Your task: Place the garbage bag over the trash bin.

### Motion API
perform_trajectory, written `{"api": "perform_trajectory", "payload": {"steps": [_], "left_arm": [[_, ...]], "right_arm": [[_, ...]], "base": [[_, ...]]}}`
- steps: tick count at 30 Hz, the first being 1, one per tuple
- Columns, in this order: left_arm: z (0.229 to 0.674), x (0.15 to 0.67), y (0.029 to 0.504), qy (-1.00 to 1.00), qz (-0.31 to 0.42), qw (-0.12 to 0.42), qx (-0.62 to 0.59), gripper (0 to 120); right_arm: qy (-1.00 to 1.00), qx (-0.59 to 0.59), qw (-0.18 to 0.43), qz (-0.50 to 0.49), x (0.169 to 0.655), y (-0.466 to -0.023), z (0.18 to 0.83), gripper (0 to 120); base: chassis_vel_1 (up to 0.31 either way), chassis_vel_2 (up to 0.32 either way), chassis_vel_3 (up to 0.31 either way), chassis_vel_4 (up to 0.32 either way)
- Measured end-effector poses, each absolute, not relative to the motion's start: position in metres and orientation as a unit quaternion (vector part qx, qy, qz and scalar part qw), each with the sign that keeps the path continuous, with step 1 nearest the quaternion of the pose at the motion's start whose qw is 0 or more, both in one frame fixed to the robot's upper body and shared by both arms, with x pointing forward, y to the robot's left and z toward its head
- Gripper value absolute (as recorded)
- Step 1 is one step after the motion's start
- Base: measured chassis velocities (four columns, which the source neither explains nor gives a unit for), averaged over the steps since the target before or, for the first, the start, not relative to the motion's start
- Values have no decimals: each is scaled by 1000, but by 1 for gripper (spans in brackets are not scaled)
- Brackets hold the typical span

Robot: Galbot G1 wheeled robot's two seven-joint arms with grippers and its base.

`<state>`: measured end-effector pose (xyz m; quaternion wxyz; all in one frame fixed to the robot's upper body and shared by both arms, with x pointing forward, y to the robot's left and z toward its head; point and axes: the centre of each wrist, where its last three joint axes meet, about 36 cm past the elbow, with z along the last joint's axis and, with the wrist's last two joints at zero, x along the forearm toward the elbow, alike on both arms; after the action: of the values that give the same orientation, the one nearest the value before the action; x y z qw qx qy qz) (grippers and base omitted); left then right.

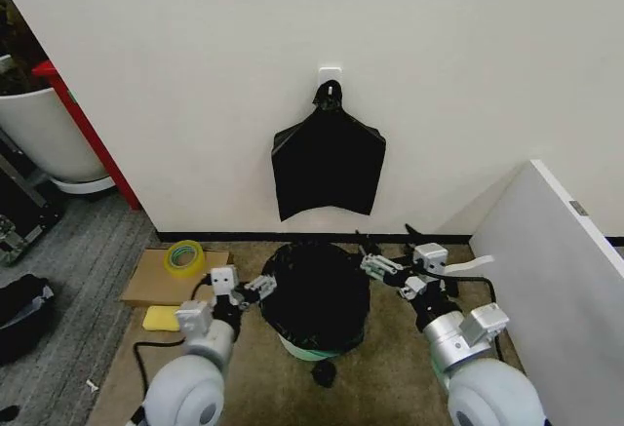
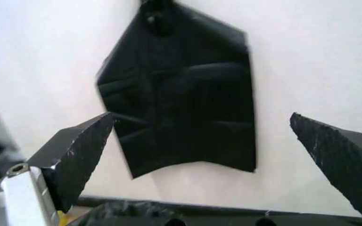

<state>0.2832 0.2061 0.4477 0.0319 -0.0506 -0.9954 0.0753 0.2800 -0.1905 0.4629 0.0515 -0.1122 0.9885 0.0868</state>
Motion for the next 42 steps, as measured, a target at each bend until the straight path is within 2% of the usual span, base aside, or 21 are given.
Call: {"api": "perform_trajectory", "payload": {"steps": [1, 2, 4, 9, 18, 24, 42], "left_arm": [[445, 280, 207, -996, 70, 14, -46, 100], [436, 276, 211, -998, 49, -26, -36, 100], [420, 271, 217, -998, 24, -61, -24, 100], [394, 250, 228, -995, 3, -97, -4, 100], [394, 209, 229, -992, -9, -128, 11, 100], [405, 194, 208, -990, -10, -143, 4, 100], [402, 175, 196, -992, -2, -125, 16, 100]], "right_arm": [[989, -104, 58, 86, 280, -190, 459, 100], [990, -87, 72, 82, 279, -191, 448, 100], [991, -67, 85, 81, 275, -192, 437, 100], [992, -37, 107, 50, 267, -198, 420, 100], [988, -43, 148, 11, 235, -212, 406, 100], [987, -35, 156, -19, 218, -220, 412, 100], [989, -38, 143, -25, 208, -203, 426, 100]], "base": [[0, 0, 0, 0], [0, 0, 0, 0], [0, 0, 0, 0], [0, 0, 0, 0], [0, 0, 0, 0], [0, 0, 0, 0], [0, 0, 0, 0]]}}
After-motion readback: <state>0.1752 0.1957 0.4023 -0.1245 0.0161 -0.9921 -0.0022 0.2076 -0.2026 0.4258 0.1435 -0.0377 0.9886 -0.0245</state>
